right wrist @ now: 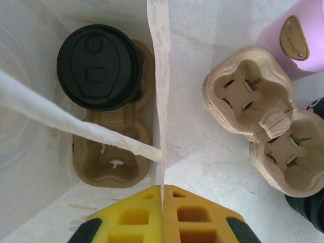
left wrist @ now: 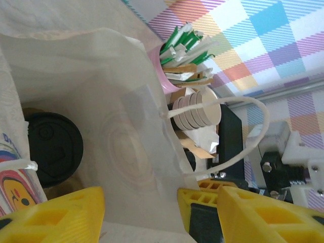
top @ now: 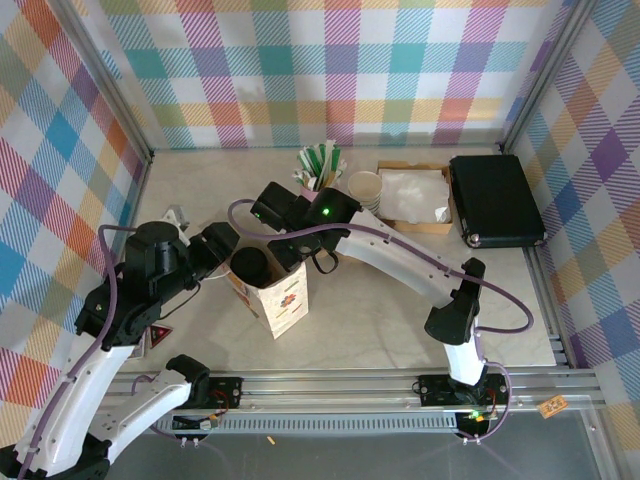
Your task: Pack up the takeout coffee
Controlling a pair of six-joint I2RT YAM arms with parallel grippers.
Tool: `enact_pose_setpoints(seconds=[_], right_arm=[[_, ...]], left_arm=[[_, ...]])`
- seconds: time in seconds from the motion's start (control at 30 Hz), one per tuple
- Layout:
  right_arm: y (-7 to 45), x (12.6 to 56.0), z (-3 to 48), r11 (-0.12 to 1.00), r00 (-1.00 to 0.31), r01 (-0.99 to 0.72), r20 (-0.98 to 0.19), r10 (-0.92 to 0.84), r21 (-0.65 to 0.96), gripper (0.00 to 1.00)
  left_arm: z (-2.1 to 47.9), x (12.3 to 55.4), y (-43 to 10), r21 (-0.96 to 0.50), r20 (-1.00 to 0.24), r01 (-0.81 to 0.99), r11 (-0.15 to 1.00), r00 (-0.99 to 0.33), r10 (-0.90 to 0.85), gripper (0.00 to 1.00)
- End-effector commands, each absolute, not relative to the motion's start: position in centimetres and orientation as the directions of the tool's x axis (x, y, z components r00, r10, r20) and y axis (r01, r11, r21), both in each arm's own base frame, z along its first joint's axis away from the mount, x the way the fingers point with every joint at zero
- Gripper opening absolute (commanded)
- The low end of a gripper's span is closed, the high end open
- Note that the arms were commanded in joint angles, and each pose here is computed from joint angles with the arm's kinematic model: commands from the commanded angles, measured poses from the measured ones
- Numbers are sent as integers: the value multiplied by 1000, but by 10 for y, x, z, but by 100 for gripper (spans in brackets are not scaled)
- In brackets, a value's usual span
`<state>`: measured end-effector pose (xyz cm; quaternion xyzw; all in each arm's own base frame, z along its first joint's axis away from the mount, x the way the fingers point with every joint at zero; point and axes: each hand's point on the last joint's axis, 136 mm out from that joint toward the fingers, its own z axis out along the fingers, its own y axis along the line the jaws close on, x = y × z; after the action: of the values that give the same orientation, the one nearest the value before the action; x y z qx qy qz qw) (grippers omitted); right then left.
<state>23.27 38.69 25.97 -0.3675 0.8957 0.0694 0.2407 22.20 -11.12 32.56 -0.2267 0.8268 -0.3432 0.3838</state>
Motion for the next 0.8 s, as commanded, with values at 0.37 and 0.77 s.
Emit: enact_pose_setpoints(seconds=[0.37,0.77], right_arm=[[383,227,252,689,-592,-720,-447,-671,-82,6],[381,229,262,706,-598,-704,-470,-649,-78,22]], left_arm=[[321,213,-117,-674,-588,39,737,-632,-504,54],[355,214,-122,-646,-690,188,740,-557,-462,58]])
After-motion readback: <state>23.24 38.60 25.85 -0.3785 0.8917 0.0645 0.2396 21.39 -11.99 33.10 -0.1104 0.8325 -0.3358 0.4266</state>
